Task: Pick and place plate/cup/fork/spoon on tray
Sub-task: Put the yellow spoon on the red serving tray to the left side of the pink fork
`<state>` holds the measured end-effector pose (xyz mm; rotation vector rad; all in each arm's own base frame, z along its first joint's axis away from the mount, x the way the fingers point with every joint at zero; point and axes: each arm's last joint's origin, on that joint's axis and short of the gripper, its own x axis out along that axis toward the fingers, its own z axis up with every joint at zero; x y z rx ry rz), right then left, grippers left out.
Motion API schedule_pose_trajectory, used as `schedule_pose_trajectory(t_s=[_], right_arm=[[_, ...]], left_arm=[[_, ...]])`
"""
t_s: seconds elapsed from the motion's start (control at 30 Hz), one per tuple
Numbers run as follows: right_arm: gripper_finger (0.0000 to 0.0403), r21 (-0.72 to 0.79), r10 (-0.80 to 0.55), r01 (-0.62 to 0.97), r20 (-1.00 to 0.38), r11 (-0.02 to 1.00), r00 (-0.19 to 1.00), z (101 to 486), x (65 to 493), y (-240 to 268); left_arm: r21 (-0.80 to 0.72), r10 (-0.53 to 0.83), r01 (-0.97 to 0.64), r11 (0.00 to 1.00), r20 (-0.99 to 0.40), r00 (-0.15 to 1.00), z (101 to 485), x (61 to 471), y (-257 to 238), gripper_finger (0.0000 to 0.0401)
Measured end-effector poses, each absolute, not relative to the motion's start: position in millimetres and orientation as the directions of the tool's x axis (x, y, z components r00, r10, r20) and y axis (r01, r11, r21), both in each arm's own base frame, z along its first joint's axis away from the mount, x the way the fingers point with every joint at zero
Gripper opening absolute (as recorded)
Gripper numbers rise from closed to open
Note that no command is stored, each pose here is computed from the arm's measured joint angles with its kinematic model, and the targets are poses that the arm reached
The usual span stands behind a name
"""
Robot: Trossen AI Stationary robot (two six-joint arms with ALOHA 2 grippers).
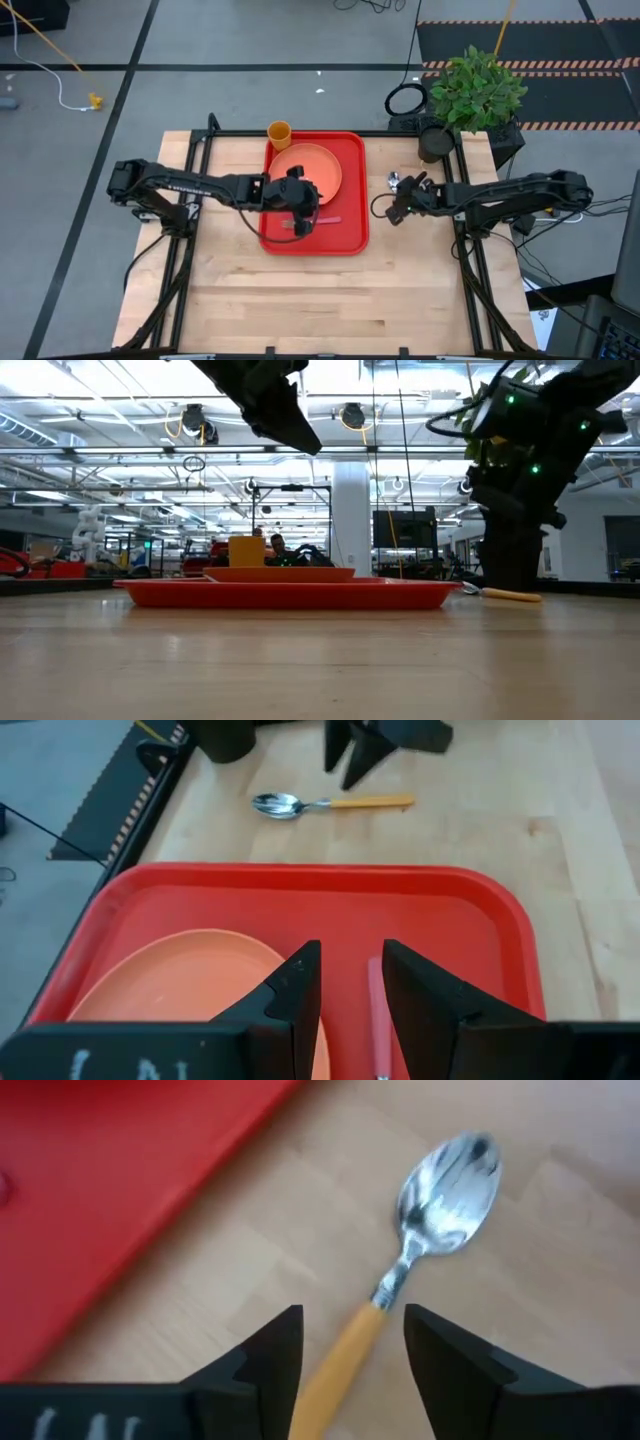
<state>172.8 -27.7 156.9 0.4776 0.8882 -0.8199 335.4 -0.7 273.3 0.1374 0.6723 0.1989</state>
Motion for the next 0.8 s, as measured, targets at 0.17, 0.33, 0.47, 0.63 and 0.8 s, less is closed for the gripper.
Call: schedule_pose_trajectory(t_s=[0.17,0.33,0.47,0.63,0.8], right_arm=[[0.0172,0.030,-0.415,0.799,-0.842,0.601,0.344,149.7,172.8,-31.6],[0.0168,0.017,-0.401,0.787,-0.853,0.616,0.333,137.5,178.9,-34.3],[0.0168,-0.023,-0.402,0.782,-0.867,0.622,0.294,126.1,183.8,-37.9],[0.0167,-0.056,-0.407,0.778,-0.875,0.626,0.264,117.0,188.0,-42.8],[0.0156,-0.070,-0.416,0.747,-0.863,0.662,0.288,116.0,191.8,-44.9]], left_arm=[[0.182,0.234,-0.155,0.971,-0.592,0.771,274.4,336.2,2.5,0.0113],[0.182,0.234,-0.155,0.971,-0.589,0.773,274.7,336.5,2.6,0.0113],[0.181,0.232,-0.154,0.971,-0.587,0.775,274.9,336.6,2.2,0.0113],[0.181,0.232,-0.154,0.971,-0.586,0.776,275.0,336.7,2.2,0.0113],[0.182,0.232,-0.152,0.971,-0.590,0.773,274.7,336.4,2.2,0.0113]])
